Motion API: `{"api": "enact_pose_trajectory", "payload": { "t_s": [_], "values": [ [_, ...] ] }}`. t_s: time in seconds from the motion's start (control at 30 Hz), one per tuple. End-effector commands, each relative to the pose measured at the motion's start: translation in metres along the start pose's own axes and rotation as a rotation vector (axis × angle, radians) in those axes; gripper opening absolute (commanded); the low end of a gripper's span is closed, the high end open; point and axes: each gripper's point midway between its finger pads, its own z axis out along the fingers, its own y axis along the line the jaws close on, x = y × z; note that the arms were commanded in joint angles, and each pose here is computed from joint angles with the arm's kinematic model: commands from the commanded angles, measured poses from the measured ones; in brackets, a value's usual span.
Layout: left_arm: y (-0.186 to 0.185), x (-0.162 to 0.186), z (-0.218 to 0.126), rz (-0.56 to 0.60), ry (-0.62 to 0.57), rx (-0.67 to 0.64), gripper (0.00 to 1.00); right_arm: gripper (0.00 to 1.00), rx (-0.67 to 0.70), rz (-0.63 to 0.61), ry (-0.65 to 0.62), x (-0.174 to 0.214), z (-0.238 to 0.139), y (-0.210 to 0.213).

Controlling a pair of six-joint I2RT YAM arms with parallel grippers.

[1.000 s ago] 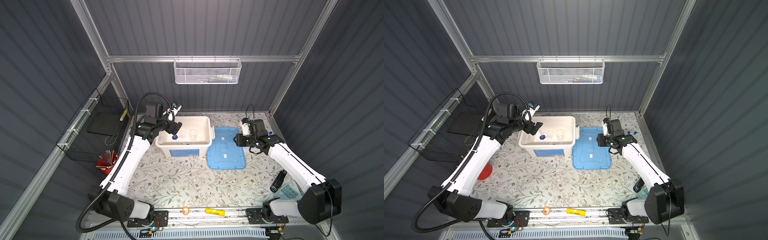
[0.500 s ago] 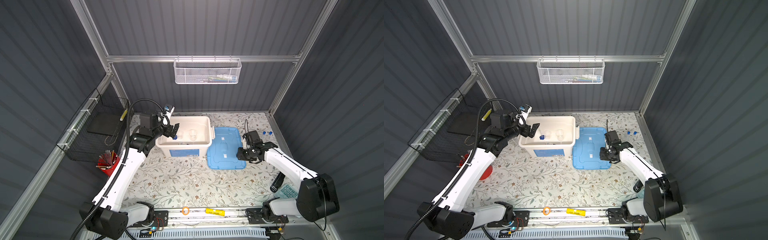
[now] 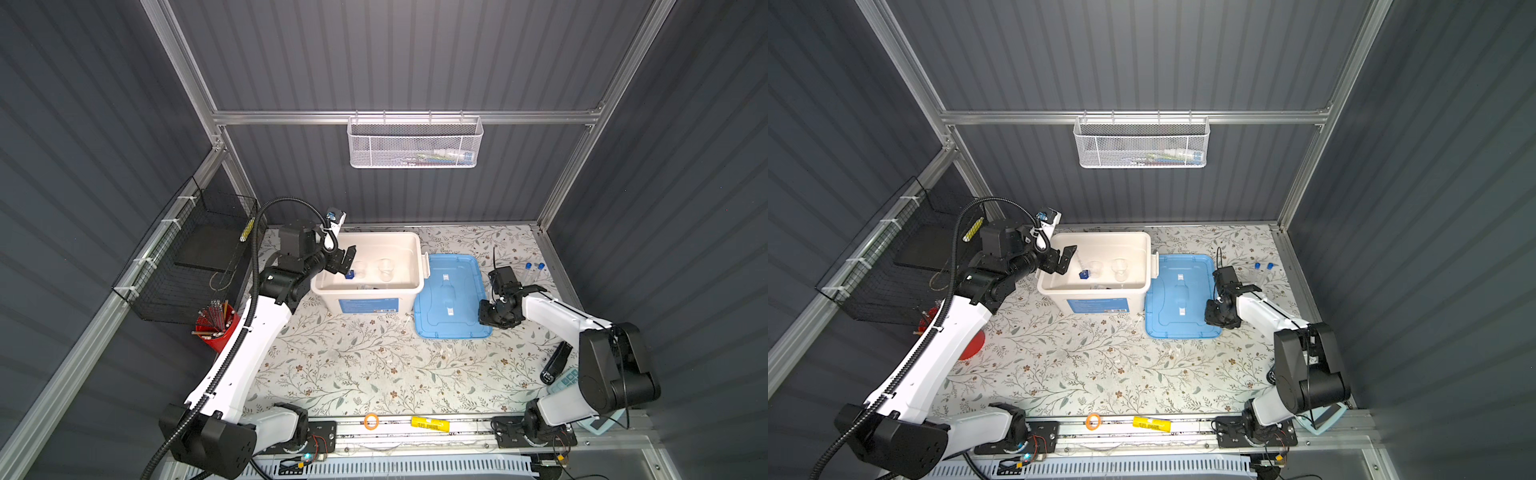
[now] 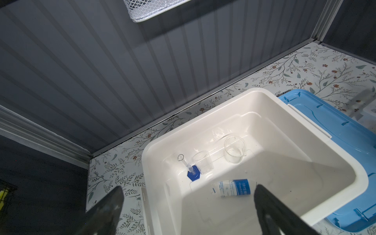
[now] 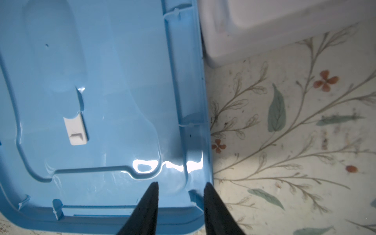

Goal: Organize the chemistry lab equipment
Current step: 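Lower the right gripper to the blue lid's edge farthest from the bin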

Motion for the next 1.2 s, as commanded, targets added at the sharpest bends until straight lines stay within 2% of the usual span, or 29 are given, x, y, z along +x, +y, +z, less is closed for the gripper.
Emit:
{"api": "enact_pose_trajectory", "payload": {
  "t_s": [0.0, 0.47, 0.83, 0.9, 1.17],
  "values": [
    [0.006, -0.006, -0.003, -0.017, -0.007, -0.018, 1.0, 0.39, 0.035, -0.009, -0.016, -0.011, -0.003, -0.006],
    [0.006, -0.009, 0.004, -0.011, 0.012, -0.01, 1.0, 0.37, 0.098, -0.034, -0.038, -0.033, -0.001, -0.03],
    [0.007, -0.01, 0.004, -0.017, 0.023, -0.008, 1.0, 0.32, 0.103, -0.094, -0.02, -0.041, 0.012, -0.029],
    [0.01, -0.024, -0.002, -0.018, -0.008, -0.017, 1.0, 0.31, 0.096, -0.101, -0.016, -0.042, 0.015, -0.028],
    [0.011, -0.025, -0.004, -0.021, -0.004, -0.019, 1.0, 0.27, 0.082, -0.11, -0.001, -0.043, 0.023, -0.025]
  ]
}}
